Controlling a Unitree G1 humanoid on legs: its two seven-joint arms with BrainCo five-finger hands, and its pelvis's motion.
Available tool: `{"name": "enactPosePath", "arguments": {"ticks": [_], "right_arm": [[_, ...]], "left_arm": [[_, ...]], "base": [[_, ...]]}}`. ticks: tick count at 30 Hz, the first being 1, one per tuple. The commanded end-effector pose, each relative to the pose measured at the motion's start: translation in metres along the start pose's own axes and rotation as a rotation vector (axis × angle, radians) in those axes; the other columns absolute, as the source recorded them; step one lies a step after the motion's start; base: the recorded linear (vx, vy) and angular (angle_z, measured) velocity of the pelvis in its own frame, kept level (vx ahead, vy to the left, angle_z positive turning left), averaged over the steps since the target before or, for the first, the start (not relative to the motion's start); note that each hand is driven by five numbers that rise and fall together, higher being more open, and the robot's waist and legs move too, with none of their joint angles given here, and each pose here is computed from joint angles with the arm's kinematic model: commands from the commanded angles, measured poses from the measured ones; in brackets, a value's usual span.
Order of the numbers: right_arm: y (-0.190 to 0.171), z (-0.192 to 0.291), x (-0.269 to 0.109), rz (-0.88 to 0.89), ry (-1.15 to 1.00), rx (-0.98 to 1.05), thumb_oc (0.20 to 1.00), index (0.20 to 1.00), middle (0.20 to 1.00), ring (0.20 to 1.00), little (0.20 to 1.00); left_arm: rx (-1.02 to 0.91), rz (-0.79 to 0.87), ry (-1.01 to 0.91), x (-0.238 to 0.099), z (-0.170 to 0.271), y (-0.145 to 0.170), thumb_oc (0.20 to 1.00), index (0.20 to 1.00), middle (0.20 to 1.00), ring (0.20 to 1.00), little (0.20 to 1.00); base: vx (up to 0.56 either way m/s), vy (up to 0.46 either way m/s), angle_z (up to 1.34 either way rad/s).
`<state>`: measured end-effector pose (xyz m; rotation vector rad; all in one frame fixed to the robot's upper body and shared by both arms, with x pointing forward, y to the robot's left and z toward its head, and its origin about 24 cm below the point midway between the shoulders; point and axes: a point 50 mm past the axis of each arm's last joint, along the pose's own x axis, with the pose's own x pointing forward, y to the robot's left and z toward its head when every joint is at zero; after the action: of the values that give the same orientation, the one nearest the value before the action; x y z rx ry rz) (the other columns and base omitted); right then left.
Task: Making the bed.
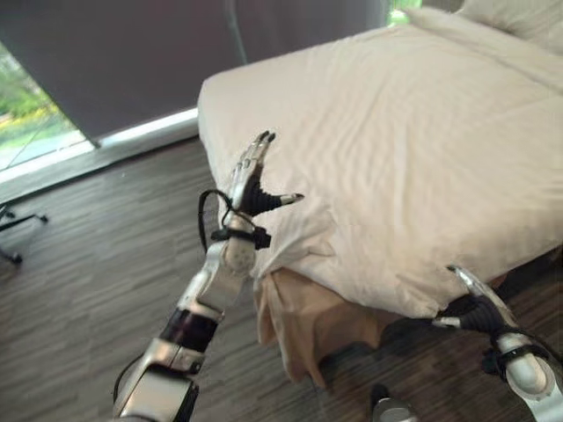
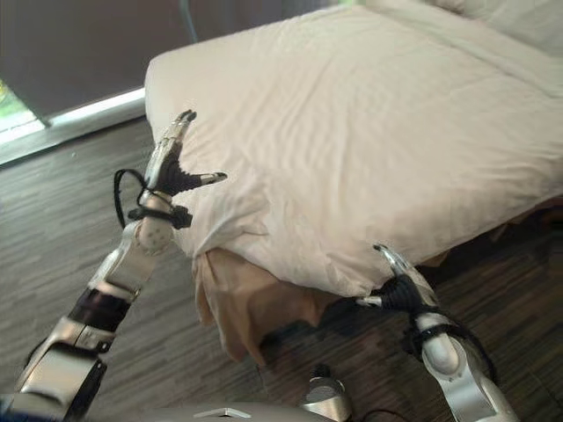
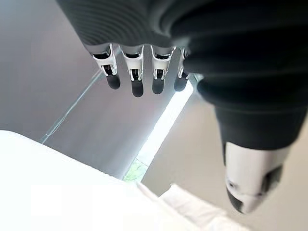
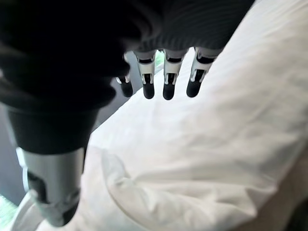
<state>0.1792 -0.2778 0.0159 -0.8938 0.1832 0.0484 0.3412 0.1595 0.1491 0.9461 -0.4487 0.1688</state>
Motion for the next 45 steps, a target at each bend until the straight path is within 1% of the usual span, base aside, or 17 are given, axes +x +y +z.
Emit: {"name": "enactPosePath", "arguments": {"ticks": [1, 4, 5, 10, 21, 22, 23, 28, 32, 34, 35, 36, 37, 40, 42, 43, 45], "right_arm": [[-0.011, 0.024, 0.007, -0.052, -0.132, 0.071, 1.000, 1.000, 1.000, 1.000, 1.000], [-0.001, 0.021, 0.007, -0.034, -0.101, 0.093, 1.000, 1.000, 1.000, 1.000, 1.000], [0.002, 0.024, 0.011, -0.041, -0.103, 0.109, 1.000, 1.000, 1.000, 1.000, 1.000], [-0.004, 0.029, 0.020, -0.075, -0.135, 0.082, 1.000, 1.000, 1.000, 1.000, 1.000], [-0.015, 0.046, 0.039, -0.131, -0.223, 0.106, 1.000, 1.000, 1.000, 1.000, 1.000], [-0.015, 0.047, 0.039, -0.132, -0.224, 0.107, 1.000, 1.000, 1.000, 1.000, 1.000], [-0.014, 0.050, 0.040, -0.132, -0.238, 0.112, 1.000, 1.000, 1.000, 1.000, 1.000], [-0.011, 0.044, 0.037, -0.135, -0.208, 0.120, 1.000, 1.000, 1.000, 1.000, 1.000], [-0.006, 0.035, 0.032, -0.111, -0.160, 0.123, 1.000, 1.000, 1.000, 1.000, 1.000], [-0.002, 0.030, 0.031, -0.098, -0.134, 0.127, 1.000, 1.000, 1.000, 1.000, 1.000], [0.004, 0.028, 0.032, -0.089, -0.113, 0.138, 1.000, 1.000, 1.000, 1.000, 1.000], [0.006, 0.028, 0.031, -0.084, -0.111, 0.139, 1.000, 1.000, 1.000, 1.000, 1.000], [0.011, 0.025, 0.032, -0.074, -0.093, 0.151, 1.000, 1.000, 1.000, 1.000, 1.000], [0.020, 0.019, 0.032, -0.040, -0.061, 0.149, 1.000, 1.000, 1.000, 1.000, 1.000], [0.027, 0.013, 0.031, -0.010, -0.030, 0.139, 1.000, 1.000, 1.000, 1.000, 1.000], [0.030, 0.009, 0.031, 0.011, -0.013, 0.121, 1.000, 1.000, 1.000, 1.000, 1.000], [0.036, -0.003, 0.029, 0.054, 0.041, 0.086, 1.000, 1.000, 1.000, 1.000, 1.000]], "left_arm": [[0.172, 0.114, -0.003, 0.019, -0.001, 0.025, 1.000, 1.000, 1.000, 1.000, 1.000], [0.276, 0.042, -0.012, 0.031, 0.007, 0.008, 1.000, 1.000, 1.000, 1.000, 1.000], [0.346, -0.021, 0.012, 0.042, 0.012, -0.011, 1.000, 1.000, 1.000, 1.000, 1.000], [0.445, -0.068, 0.038, 0.056, 0.023, -0.037, 1.000, 1.000, 1.000, 1.000, 1.000], [0.763, -0.006, 0.063, 0.098, 0.027, 0.000, 1.000, 1.000, 1.000, 1.000, 1.000], [0.764, -0.006, 0.062, 0.099, 0.028, 0.000, 0.495, 0.495, 0.495, 0.495, 0.495], [0.753, -0.054, 0.078, 0.091, 0.022, -0.011, 0.200, 0.200, 0.200, 0.200, 0.200], [0.474, -0.162, 0.100, 0.055, 0.019, -0.060, 0.200, 0.200, 0.200, 0.200, 0.200], [0.257, -0.204, 0.121, 0.024, 0.009, -0.077, 0.200, 0.200, 0.200, 0.200, 0.200], [0.167, -0.268, 0.143, -0.008, -0.002, -0.092, 0.200, 0.200, 0.200, 0.200, 0.200], [0.103, -0.341, 0.188, -0.044, -0.017, -0.103, 0.200, 0.200, 0.200, 0.200, 0.200], [0.105, -0.345, 0.191, -0.047, -0.019, -0.103, 0.200, 0.200, 0.200, 0.200, 0.200], [0.047, -0.399, 0.271, -0.083, -0.038, -0.110, 0.200, 0.200, 0.200, 0.200, 0.200], [-0.019, -0.453, 0.387, -0.123, -0.059, -0.113, 0.498, 0.498, 0.498, 0.498, 0.498], [-0.054, -0.498, 0.497, -0.156, -0.075, -0.115, 0.893, 0.893, 0.893, 0.893, 0.893], [-0.088, -0.548, 0.585, -0.180, -0.083, -0.121, 1.000, 1.000, 1.000, 1.000, 1.000], [-0.172, -0.633, 0.815, -0.237, -0.099, -0.130, 1.000, 1.000, 1.000, 1.000, 1.000]], "base": [[0.02, 0.028, -0.32], [0.06, 0.054, -0.17], [0.03, 0.030, -0.13], [-0.10, 0.012, -0.08], [-0.09, 0.001, -0.16], [-0.02, -0.009, 0.11], [0.00, -0.038, 0.09], [-0.03, -0.089, 0.19], [0.03, -0.113, 0.25], [0.01, -0.112, 0.38], [0.02, -0.093, 0.38], [0.04, -0.109, 0.18], [0.03, -0.074, 0.31], [0.01, -0.057, 0.35], [-0.03, -0.036, 0.21], [-0.04, -0.027, 0.11], [-0.05, -0.026, 0.14]]}}
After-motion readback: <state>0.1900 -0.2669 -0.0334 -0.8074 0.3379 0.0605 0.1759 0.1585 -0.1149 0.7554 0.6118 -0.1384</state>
